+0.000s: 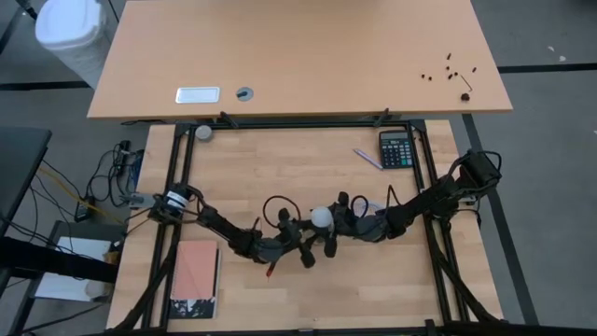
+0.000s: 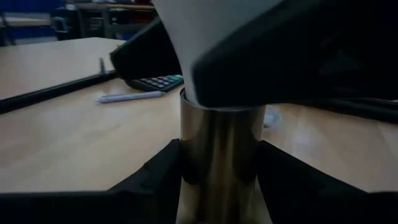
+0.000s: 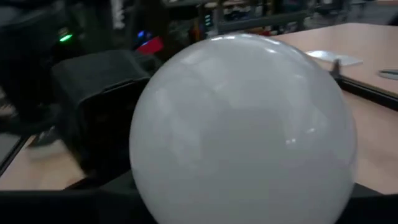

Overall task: Screw lightbulb
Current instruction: Insert the lightbulb on the lamp

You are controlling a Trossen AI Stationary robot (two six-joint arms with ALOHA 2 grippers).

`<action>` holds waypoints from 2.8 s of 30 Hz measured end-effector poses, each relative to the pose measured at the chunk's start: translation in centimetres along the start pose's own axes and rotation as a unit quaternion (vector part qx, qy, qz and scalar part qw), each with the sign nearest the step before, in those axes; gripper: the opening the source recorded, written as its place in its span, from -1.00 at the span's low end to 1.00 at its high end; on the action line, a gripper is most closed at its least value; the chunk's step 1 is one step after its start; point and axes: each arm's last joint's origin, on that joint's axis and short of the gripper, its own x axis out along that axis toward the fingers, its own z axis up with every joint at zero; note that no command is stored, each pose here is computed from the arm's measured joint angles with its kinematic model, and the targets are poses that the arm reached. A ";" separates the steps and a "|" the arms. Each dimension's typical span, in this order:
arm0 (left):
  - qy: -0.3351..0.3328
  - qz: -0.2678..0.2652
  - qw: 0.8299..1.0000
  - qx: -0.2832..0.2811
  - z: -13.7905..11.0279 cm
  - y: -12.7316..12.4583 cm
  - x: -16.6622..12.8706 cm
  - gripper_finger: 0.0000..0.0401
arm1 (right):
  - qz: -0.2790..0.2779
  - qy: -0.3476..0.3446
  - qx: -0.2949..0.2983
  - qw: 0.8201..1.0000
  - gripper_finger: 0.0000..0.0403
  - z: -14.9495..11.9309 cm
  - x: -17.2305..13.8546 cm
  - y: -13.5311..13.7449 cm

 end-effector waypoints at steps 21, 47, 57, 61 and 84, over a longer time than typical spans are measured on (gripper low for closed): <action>-0.004 -0.013 1.000 0.018 0.5 -1.1 -0.1 -0.09 | 0.039 0.002 -0.044 0.998 0.37 1.2 0.0 1.4; 0.061 -0.382 0.922 -0.010 -0.3 0.5 1.1 -0.09 | 0.287 0.118 -0.099 0.946 0.92 1.9 -1.6 1.4; 0.056 -0.458 0.886 -0.041 0.6 1.6 2.3 -0.09 | 0.328 0.097 -0.106 0.934 0.88 2.2 -1.7 1.7; 0.054 -0.461 0.885 -0.044 0.7 1.8 2.4 -0.09 | 0.330 0.079 -0.116 0.934 0.81 2.5 -1.7 1.8; 0.065 -0.445 0.891 -0.066 0.6 1.8 2.5 -0.10 | 0.311 0.073 -0.102 0.942 0.38 2.7 -1.6 1.7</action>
